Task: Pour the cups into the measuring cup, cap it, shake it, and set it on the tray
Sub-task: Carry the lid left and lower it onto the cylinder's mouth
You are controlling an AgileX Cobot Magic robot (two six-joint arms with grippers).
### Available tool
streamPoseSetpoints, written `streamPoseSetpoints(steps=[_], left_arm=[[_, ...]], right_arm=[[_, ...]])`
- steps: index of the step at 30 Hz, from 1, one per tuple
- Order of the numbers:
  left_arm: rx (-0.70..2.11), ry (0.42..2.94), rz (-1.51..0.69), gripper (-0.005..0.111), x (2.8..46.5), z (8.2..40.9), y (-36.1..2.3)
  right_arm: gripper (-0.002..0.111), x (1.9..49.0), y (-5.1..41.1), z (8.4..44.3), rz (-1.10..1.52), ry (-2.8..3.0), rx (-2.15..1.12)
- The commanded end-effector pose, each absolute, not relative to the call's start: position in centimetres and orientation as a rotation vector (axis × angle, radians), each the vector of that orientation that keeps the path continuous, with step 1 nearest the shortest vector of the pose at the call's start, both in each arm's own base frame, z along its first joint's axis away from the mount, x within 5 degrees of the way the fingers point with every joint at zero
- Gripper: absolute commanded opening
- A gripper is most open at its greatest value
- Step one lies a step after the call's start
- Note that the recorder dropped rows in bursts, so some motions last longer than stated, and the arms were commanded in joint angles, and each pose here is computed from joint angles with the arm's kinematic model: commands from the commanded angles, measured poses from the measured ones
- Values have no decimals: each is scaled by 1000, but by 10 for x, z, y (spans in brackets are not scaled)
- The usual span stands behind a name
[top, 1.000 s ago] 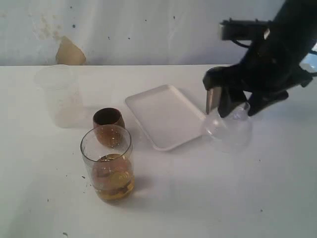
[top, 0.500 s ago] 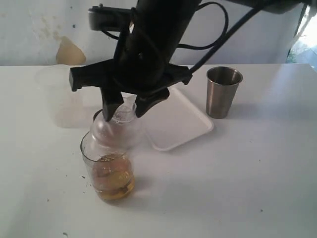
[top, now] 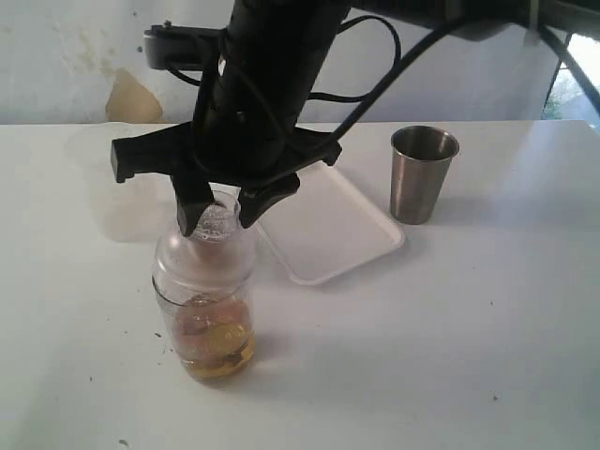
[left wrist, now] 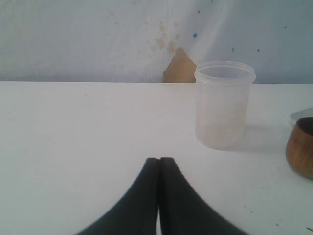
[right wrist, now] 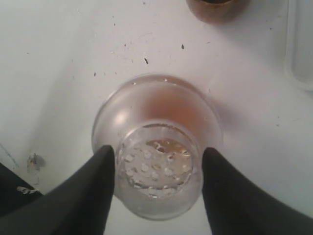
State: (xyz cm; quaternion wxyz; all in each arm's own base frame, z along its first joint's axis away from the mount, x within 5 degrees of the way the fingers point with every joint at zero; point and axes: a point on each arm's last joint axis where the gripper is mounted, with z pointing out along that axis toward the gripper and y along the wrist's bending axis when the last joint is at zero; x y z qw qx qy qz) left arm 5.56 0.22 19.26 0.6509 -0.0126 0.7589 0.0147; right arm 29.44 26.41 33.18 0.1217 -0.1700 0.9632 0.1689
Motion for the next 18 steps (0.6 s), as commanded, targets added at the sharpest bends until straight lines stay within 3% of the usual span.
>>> streamPoseSetpoints(steps=[1, 15, 18], left_arm=[[-27, 1715, 35, 0, 55, 192, 2], [-27, 1715, 35, 0, 55, 192, 2], [-27, 1715, 35, 0, 55, 192, 2]], right_arm=[[0, 293, 267, 332, 474, 2805, -509], [1, 295, 264, 331, 386, 2781, -528], [8, 295, 264, 331, 385, 2781, -528]])
